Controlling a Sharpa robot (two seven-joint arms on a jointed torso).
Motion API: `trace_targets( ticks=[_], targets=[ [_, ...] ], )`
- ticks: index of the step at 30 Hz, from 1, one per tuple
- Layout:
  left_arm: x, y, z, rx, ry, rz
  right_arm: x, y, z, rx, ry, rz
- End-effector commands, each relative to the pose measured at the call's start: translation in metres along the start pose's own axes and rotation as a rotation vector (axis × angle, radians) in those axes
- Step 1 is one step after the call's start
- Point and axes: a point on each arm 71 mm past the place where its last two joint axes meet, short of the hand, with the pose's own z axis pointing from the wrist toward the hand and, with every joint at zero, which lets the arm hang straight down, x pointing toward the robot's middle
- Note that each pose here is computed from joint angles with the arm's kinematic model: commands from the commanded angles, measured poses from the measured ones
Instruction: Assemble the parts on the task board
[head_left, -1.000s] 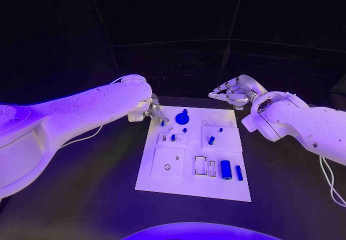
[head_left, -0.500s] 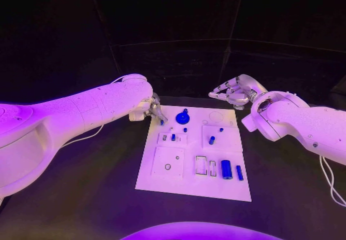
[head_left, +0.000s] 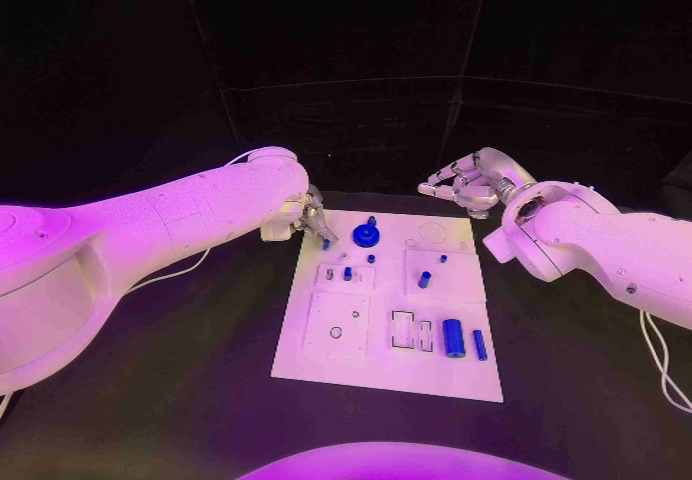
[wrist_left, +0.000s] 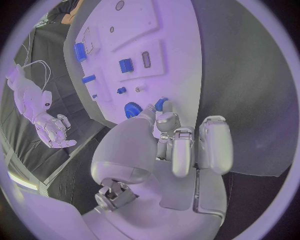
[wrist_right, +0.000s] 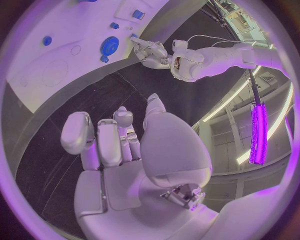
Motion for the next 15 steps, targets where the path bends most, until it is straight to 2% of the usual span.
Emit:
trace_targets(
  ticks=[1,15],
  targets=[
    [-0.0005,0.0010,-0.0001,-0.008,0.003,0.008,-0.0002,0.0018,0.0003,-0.008,0.004,0.000],
    [-0.0009,0.0044,-0.0001,-0.017,0.006,0.008,-0.0003,0.0019,0.0001,-0.008,0.004,0.000]
  ],
)
